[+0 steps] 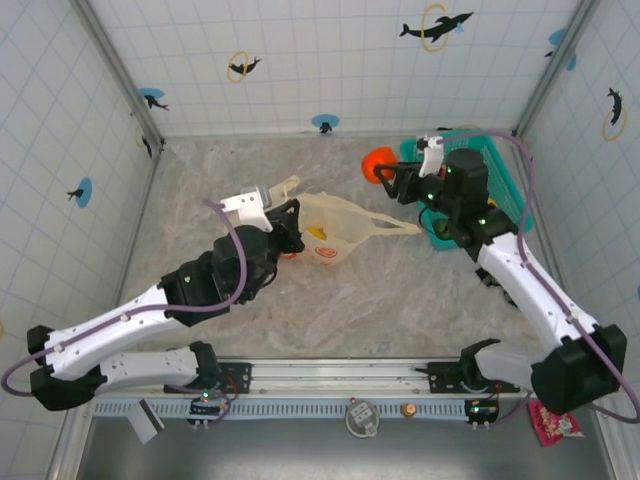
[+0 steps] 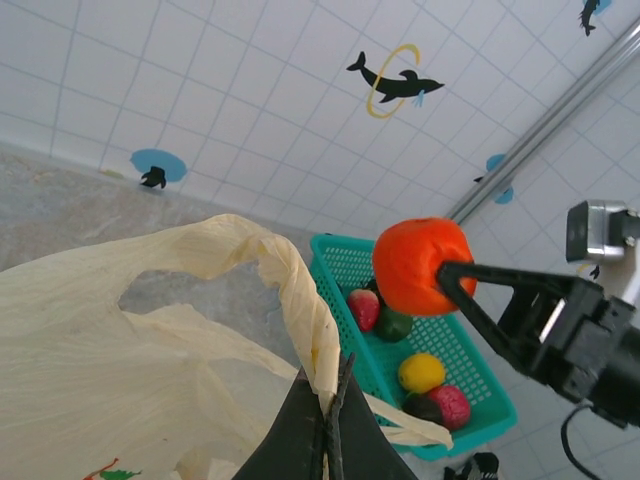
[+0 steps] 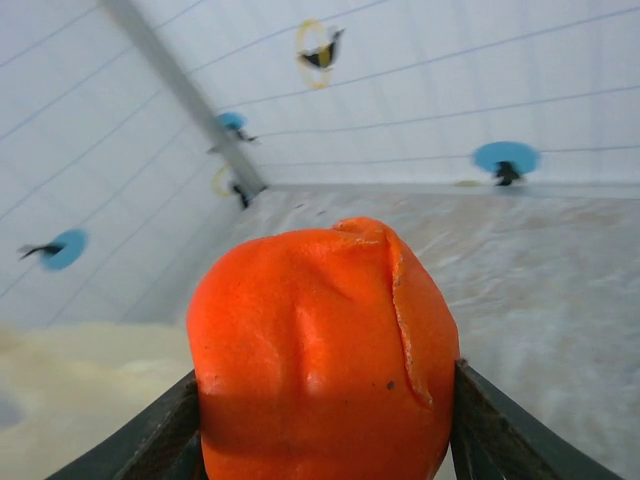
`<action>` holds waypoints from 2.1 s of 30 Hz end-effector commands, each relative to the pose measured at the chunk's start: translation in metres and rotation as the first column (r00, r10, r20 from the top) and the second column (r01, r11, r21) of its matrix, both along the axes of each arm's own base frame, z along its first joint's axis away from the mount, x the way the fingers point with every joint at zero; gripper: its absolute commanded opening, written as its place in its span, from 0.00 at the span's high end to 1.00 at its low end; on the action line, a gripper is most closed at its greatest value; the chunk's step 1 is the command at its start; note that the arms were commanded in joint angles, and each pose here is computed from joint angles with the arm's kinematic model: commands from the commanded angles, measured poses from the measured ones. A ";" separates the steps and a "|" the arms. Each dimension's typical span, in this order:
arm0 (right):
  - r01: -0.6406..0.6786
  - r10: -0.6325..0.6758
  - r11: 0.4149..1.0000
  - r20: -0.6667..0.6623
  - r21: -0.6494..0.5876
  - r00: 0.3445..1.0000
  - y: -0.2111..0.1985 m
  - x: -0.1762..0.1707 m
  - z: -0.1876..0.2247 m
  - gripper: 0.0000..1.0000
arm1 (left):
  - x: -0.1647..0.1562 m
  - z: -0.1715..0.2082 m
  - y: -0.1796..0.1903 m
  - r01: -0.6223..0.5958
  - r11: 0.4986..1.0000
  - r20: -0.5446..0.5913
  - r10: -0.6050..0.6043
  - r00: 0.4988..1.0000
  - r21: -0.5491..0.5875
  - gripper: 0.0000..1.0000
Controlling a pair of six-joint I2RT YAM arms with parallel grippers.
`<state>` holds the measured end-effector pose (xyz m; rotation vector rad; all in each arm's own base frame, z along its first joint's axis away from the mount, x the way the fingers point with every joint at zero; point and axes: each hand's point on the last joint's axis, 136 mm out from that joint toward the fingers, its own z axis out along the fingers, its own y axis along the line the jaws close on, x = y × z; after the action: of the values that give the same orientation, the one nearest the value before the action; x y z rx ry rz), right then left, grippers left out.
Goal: Place the fake fruits into the plastic bag and tie a complex knot
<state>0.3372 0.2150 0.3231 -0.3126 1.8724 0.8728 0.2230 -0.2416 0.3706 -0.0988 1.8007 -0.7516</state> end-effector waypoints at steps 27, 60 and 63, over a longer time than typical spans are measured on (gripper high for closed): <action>-0.328 0.316 0.933 -0.099 -0.150 0.944 0.125 -0.039 -0.093 0.40 | -0.006 0.002 0.003 0.030 0.999 -0.012 -0.030 0.999 -0.026 1.00; -0.326 0.328 0.945 -0.090 0.040 0.940 0.119 -0.033 -0.060 0.56 | -0.004 -0.007 0.018 -0.030 0.999 -0.020 0.030 0.999 -0.009 1.00; -0.313 0.316 0.948 -0.063 0.052 0.947 0.108 -0.035 -0.046 0.60 | -0.004 -0.010 0.018 -0.031 1.000 -0.027 0.031 0.999 -0.002 1.00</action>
<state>0.3064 0.3328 0.2540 -0.5790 1.9687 1.1377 0.2174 -0.2274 0.3684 -0.1211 1.8078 -0.7601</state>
